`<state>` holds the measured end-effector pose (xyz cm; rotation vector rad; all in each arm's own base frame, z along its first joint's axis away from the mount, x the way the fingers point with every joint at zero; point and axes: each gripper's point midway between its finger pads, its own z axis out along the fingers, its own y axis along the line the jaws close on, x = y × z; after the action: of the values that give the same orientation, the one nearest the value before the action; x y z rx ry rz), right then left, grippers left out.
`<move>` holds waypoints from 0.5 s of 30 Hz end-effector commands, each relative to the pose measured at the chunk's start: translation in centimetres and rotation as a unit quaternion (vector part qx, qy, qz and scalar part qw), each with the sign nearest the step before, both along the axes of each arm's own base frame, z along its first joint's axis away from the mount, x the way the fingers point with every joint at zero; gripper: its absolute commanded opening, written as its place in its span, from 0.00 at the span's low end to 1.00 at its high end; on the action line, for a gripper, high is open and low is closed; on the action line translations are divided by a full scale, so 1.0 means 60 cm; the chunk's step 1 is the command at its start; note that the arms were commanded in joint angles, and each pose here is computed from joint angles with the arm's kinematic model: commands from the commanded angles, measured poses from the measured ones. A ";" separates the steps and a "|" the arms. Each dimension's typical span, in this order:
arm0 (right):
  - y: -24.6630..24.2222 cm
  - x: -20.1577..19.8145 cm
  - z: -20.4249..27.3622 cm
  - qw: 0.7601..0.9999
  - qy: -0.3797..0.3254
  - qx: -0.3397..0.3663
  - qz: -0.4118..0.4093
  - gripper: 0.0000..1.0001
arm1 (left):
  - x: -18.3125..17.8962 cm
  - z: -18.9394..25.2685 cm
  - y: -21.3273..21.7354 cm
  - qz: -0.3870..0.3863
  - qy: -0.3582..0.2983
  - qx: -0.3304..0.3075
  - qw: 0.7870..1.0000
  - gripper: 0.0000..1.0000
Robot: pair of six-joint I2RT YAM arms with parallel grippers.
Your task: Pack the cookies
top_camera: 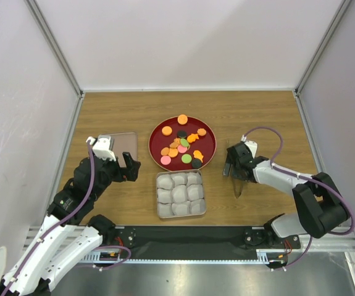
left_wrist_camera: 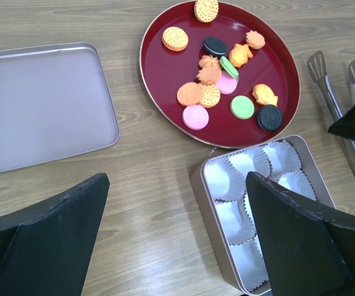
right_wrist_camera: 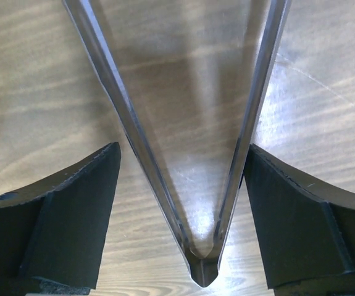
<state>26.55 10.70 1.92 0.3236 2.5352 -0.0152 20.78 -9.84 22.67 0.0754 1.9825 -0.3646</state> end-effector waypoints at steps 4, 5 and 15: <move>0.008 0.056 0.026 0.999 -0.032 0.017 -0.002 0.81 | 0.008 0.015 0.002 0.003 -0.018 0.003 1.000 1.00; 0.009 0.061 0.028 0.999 -0.035 0.019 -0.001 0.81 | 0.008 0.015 0.002 0.003 -0.018 0.004 1.000 1.00; 0.009 0.081 0.022 0.999 -0.027 0.026 -0.004 0.77 | 0.008 0.016 0.003 0.003 -0.020 0.003 1.000 1.00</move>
<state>30.13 10.54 2.34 0.3626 2.5162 0.0163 20.78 -9.84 22.67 0.0754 1.9825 -0.3646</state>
